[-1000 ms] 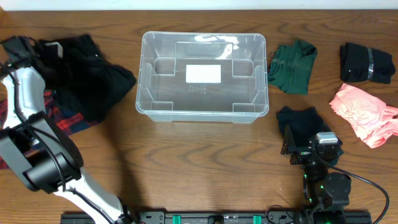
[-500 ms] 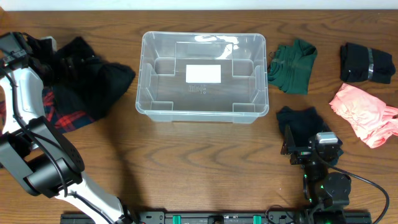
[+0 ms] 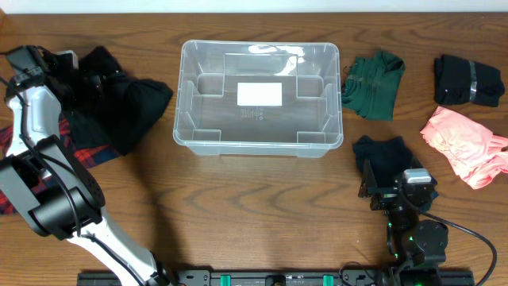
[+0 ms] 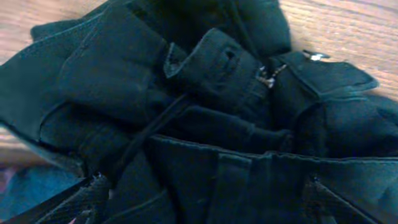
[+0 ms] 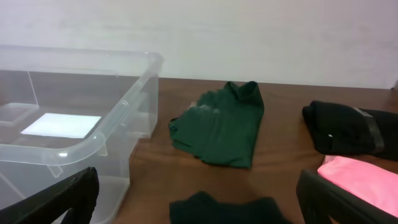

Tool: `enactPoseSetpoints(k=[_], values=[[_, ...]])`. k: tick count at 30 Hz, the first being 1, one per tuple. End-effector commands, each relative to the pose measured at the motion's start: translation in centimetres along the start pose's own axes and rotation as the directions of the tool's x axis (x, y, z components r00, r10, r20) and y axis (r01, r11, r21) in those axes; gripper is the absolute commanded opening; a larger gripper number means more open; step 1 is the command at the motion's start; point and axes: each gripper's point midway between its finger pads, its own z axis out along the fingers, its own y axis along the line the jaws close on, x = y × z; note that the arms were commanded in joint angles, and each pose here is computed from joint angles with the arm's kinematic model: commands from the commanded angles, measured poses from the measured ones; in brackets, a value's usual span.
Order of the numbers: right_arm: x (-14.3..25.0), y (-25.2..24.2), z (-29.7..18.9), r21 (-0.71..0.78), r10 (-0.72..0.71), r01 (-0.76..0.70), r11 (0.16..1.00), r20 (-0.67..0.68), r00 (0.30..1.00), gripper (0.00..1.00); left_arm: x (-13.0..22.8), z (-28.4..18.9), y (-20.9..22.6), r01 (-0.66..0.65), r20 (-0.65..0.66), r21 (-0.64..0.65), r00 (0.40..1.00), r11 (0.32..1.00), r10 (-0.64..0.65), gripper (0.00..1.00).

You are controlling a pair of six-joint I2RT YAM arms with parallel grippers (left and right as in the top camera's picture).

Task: Pack container
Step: 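Lower the left gripper and grasp the black jacket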

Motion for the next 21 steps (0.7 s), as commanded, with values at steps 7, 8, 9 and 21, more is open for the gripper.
enactPoseSetpoints(k=[7, 8, 9, 21], values=[[0.2, -0.4, 0.0, 0.019, 0.008, -0.008, 1.000, -0.006, 1.000, 0.99, 0.2, 0.0, 1.8, 0.320, 0.023, -0.102, 0.947, 0.942, -0.320, 0.98], [0.2, -0.4, 0.0, 0.019, 0.008, -0.008, 1.000, -0.006, 1.000, 0.99, 0.2, 0.0, 1.8, 0.350, 0.026, -0.101, 0.937, 0.931, -0.349, 0.98], [0.2, -0.4, 0.0, 0.019, 0.008, -0.008, 1.000, -0.006, 1.000, 0.99, 0.2, 0.1, 1.8, 0.374, 0.028, -0.100, 0.927, 0.922, -0.373, 0.98], [0.2, -0.4, 0.0, 0.019, 0.008, -0.008, 1.000, -0.006, 1.000, 0.99, 2.3, 3.3, 1.7, 0.420, -0.038, -0.102, 0.904, 0.902, -0.425, 0.98]])
